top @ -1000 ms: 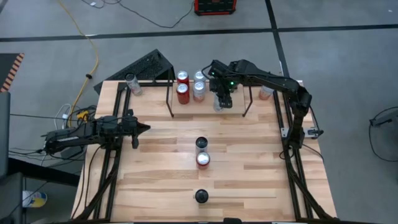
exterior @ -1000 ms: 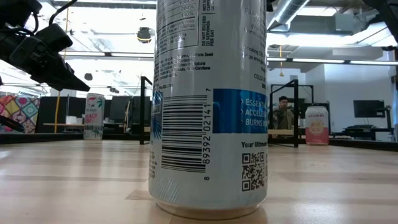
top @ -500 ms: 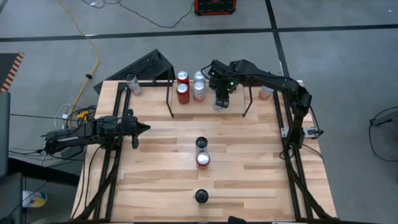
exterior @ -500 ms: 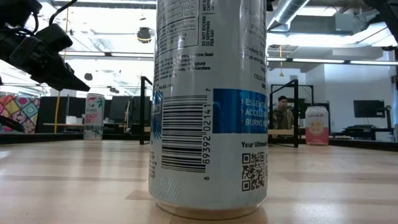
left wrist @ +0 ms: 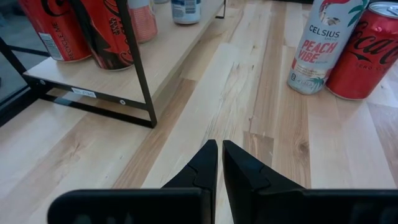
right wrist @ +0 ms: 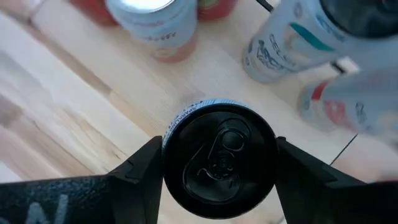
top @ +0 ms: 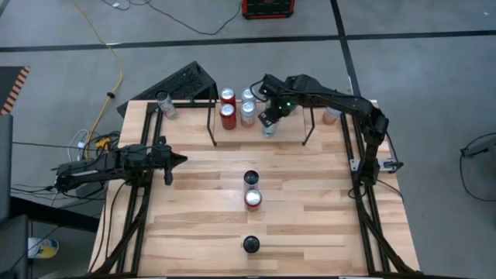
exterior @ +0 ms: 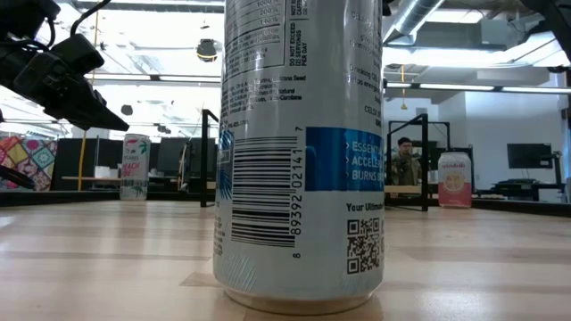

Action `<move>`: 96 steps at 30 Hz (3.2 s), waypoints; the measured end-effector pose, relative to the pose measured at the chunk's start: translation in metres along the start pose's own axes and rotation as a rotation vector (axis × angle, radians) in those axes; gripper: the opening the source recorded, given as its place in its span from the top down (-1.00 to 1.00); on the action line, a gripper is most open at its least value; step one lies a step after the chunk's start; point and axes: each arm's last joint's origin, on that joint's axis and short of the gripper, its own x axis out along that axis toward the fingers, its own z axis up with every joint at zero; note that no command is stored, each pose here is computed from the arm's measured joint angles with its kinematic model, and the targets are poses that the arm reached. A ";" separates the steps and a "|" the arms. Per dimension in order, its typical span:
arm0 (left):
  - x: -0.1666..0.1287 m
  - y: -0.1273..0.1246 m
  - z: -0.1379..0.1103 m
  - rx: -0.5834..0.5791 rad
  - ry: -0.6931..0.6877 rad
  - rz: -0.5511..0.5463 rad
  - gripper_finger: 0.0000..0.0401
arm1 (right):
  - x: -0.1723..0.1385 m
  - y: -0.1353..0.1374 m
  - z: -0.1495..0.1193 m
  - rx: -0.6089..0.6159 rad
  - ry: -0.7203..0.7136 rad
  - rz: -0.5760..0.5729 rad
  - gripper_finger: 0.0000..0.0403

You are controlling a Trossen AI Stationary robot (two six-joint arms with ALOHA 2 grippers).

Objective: Place canned beverage on shelf
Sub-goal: Put the right white blue soda can on the shelf aligned with the other white blue soda can

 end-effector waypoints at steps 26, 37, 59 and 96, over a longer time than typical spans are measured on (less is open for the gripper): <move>0.000 0.000 0.000 0.000 0.000 0.000 0.95 | -0.003 -0.014 0.000 0.162 0.029 -0.095 -0.13; 0.000 0.000 0.000 0.000 0.000 0.000 0.95 | -0.024 -0.006 -0.003 0.103 0.016 -0.131 -0.13; 0.000 0.000 0.000 0.000 0.000 0.000 0.95 | -0.025 -0.010 -0.008 0.120 0.064 -0.177 -0.14; 0.000 0.000 0.000 0.000 0.000 0.000 0.95 | -0.023 -0.001 0.000 -0.941 0.025 -0.062 -0.14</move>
